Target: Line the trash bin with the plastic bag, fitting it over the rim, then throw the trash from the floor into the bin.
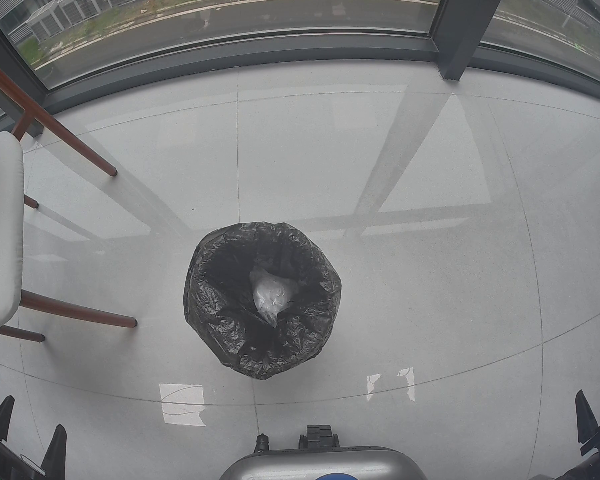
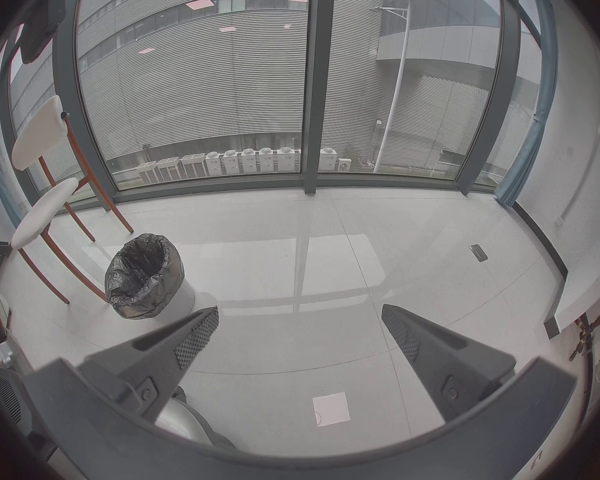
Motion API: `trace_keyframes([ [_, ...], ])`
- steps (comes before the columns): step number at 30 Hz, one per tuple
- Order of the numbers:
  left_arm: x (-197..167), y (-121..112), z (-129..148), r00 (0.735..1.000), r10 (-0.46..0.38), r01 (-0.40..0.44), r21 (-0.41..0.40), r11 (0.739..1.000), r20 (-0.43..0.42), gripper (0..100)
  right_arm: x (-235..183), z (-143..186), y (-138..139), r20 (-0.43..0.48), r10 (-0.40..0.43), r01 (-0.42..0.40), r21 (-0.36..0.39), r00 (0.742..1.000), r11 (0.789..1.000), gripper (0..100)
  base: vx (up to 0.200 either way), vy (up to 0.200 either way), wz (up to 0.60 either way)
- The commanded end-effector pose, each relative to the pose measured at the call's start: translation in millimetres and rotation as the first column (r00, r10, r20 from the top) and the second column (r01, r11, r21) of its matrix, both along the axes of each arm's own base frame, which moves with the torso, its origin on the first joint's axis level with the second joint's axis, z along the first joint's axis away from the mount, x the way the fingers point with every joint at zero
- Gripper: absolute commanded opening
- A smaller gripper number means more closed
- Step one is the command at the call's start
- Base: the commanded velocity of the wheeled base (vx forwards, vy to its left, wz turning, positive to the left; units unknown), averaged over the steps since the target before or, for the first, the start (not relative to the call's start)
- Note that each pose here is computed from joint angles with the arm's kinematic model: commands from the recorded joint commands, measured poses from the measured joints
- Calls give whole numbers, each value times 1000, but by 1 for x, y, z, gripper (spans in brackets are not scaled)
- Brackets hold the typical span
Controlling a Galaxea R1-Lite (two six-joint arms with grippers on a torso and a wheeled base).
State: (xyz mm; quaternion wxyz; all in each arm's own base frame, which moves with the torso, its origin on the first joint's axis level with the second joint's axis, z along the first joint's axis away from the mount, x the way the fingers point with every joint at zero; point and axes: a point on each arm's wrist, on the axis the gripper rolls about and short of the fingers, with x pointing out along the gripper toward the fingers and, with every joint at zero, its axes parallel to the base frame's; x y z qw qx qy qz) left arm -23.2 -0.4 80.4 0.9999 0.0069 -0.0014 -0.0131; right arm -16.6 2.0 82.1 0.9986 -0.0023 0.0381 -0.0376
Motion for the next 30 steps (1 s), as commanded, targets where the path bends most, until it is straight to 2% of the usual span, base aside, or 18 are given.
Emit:
trace_keyframes([
  [1,1,0,-5,1000,0,0,0,1000,-9,100,1,-5,0,-24,-1,1,2,1000,1000,100,0,0,0],
  [8,1,0,-5,1000,0,0,0,1000,-9,100,1,-5,0,-20,14,-14,3,1000,1000,100,0,0,0],
  [10,1,0,-5,1000,0,0,0,1000,-9,100,0,-6,-1,-17,49,-49,3,999,999,100,0,0,0],
  [11,1,0,-5,1000,0,0,0,1000,-9,100,-4,-7,-2,33,121,-121,-3,992,993,100,0,0,0],
  [12,1,0,-5,1000,0,0,0,1000,-9,100,-6,-7,-2,74,106,-106,-12,992,994,100,0,0,0],
  [30,0,0,-5,1000,0,0,0,1000,-6,100,-6,-7,-2,75,97,-97,-9,992,995,100,0,0,0],
])
